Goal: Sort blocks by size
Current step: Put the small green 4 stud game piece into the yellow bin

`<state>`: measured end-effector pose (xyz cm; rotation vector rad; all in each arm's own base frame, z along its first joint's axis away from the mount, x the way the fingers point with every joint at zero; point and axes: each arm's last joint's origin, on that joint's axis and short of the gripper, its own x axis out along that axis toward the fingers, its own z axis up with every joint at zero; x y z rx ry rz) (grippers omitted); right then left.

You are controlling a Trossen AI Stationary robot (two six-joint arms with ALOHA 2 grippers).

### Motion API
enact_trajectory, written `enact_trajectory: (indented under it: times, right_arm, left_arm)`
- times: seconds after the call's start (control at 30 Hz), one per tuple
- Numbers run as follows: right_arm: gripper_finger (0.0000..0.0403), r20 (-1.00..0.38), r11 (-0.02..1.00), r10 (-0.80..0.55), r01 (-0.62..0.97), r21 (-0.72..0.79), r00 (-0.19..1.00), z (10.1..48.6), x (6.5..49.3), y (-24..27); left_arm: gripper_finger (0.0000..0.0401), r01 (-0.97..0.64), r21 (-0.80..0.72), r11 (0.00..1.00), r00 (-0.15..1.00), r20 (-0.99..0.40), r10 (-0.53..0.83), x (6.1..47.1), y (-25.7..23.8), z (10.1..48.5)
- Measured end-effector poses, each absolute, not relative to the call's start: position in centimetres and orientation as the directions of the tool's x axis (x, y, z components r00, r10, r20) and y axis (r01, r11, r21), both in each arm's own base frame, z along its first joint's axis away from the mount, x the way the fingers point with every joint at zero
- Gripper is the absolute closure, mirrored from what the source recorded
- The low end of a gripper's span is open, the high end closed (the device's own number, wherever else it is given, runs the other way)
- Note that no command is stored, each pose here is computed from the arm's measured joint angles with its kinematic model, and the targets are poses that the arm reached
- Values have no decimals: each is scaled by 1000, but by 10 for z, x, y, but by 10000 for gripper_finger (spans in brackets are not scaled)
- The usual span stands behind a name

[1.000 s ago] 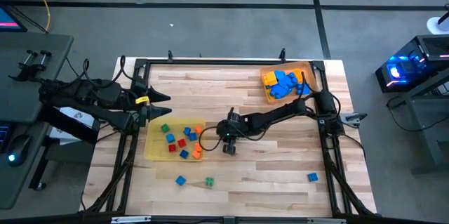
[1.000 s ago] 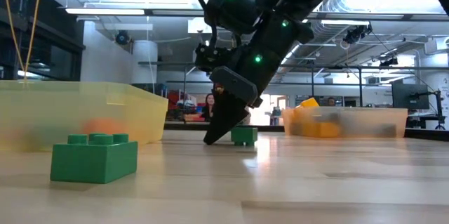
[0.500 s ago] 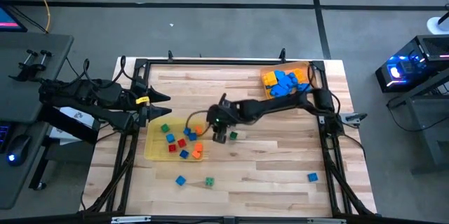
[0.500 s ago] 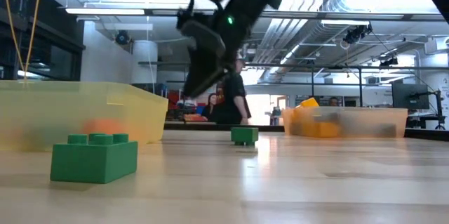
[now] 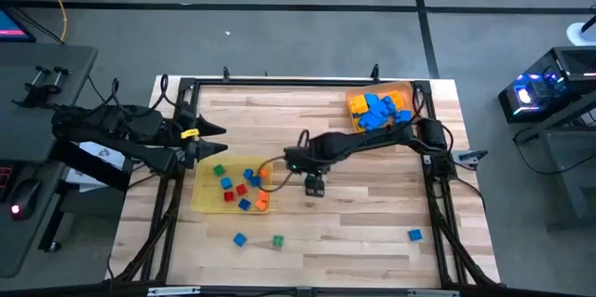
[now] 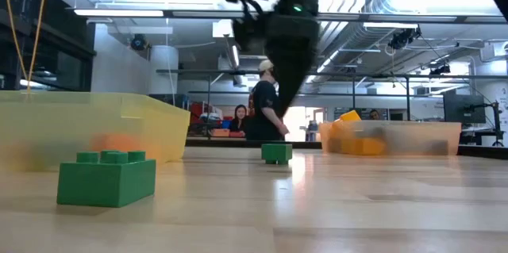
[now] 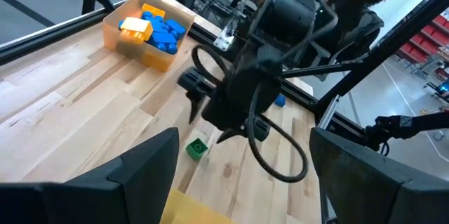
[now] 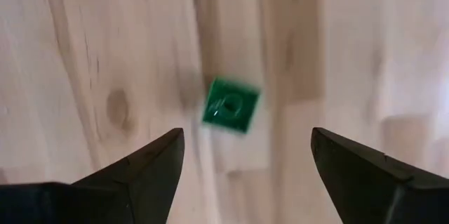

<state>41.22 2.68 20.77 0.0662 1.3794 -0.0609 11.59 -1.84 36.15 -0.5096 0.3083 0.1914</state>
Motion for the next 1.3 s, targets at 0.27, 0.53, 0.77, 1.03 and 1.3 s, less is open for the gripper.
enact_trajectory:
  times: [0.27, 0.53, 0.77, 1.03, 1.3]
  right_arm:
    - [95, -935, 977, 61, 172, 128, 350, 199, 395, 43]
    - [95, -944, 937, 15, 325, 128, 329, 187, 398, 40]
    - [96, -955, 887, 6, 439, 142, 296, 184, 396, 33]
    - [96, -953, 879, 27, 446, 166, 301, 184, 397, 34]
    - [96, -963, 891, 8, 435, 129, 270, 160, 405, 34]
  left_arm:
    - [94, -255, -449, 857, 936, -336, 103, 116, -18, 362]
    - [94, -255, -449, 857, 937, -335, 103, 116, -18, 362]
    - [94, -255, -449, 857, 936, -335, 103, 116, -18, 362]
    - [94, -254, -449, 857, 937, -335, 103, 116, -18, 362]
    - [94, -254, -450, 856, 937, -334, 103, 116, -18, 362]
